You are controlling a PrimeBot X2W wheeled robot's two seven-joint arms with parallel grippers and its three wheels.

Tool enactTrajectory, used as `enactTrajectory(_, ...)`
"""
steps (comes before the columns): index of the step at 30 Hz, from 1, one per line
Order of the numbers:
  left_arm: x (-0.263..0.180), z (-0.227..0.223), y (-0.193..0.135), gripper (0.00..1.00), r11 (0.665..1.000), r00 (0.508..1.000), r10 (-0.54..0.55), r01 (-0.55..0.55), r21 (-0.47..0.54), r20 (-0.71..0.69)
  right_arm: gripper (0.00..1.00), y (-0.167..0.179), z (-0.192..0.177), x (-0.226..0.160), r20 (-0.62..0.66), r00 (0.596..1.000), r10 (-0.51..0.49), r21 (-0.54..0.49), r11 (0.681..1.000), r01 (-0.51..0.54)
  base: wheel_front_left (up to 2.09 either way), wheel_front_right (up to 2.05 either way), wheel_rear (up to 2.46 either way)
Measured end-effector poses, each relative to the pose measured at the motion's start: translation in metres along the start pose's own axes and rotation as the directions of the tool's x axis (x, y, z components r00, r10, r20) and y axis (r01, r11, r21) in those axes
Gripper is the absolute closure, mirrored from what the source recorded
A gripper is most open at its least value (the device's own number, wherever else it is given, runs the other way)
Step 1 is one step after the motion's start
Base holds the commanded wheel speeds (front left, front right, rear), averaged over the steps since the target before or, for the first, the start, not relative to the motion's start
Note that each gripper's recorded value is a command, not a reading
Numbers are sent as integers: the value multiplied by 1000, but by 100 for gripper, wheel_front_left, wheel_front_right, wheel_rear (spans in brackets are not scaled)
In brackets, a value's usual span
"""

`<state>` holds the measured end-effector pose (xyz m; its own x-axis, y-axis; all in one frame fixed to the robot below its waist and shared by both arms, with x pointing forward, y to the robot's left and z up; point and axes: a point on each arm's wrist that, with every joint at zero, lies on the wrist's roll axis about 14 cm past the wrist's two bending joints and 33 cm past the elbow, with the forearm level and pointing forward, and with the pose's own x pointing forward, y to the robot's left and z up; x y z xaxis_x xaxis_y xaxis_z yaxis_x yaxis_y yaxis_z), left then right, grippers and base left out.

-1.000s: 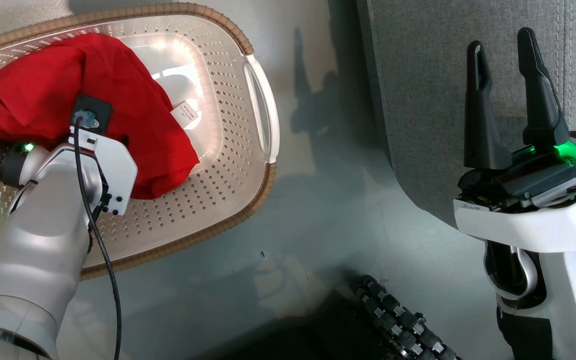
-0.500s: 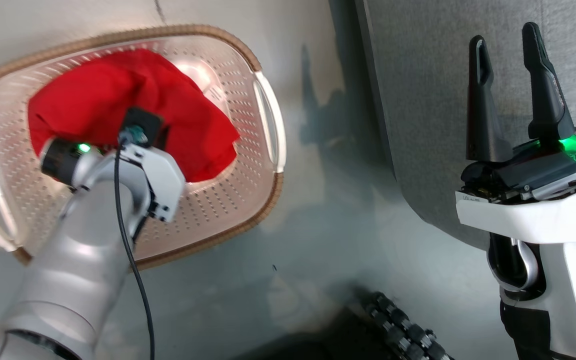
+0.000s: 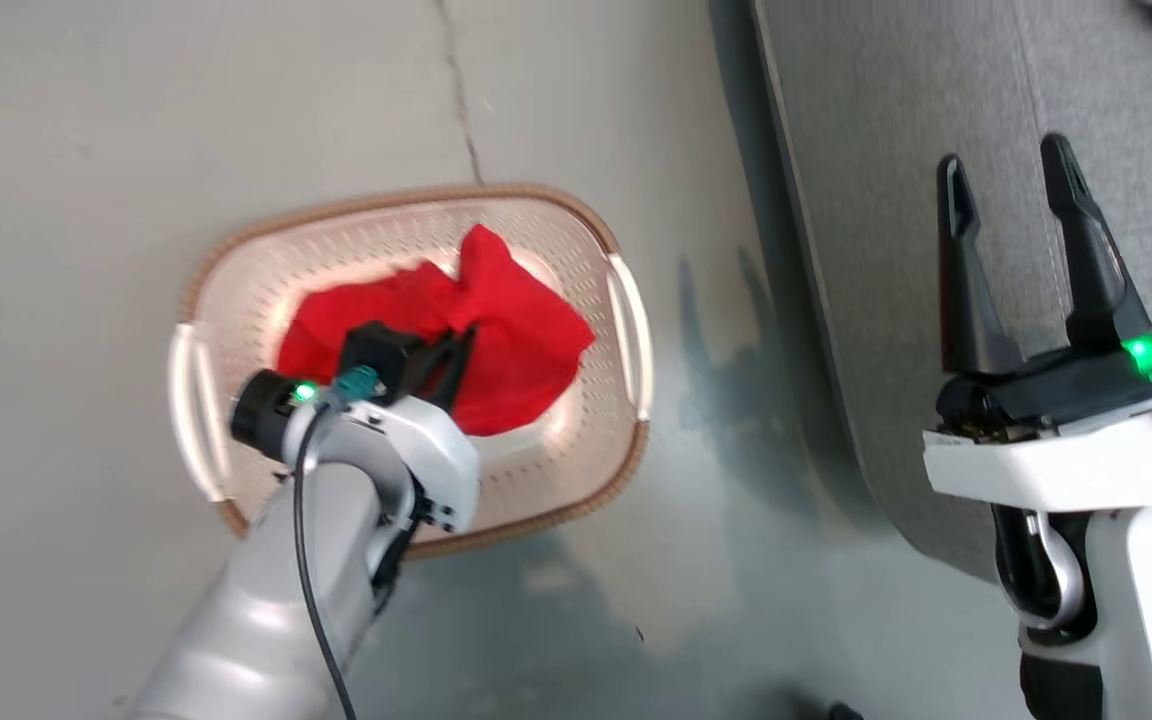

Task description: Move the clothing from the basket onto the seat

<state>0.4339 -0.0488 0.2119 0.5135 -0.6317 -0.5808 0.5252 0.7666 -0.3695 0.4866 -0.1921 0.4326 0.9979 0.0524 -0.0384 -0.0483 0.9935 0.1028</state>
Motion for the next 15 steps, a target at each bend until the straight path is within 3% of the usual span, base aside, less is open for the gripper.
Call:
enactTrajectory(8, -58, 70, -8, 100, 998, 969, 63, -64, -5, 240, 0, 24, 29, -18, 12, 999, 46, 21, 999, -46, 0, 0, 0)
enactTrajectory(15, -124, 148, -17, 100, 992, 863, 105, -126, 10, 495, 0, 45, 58, -40, 40, 995, 93, 28, 995, -94, 0, 0, 0)
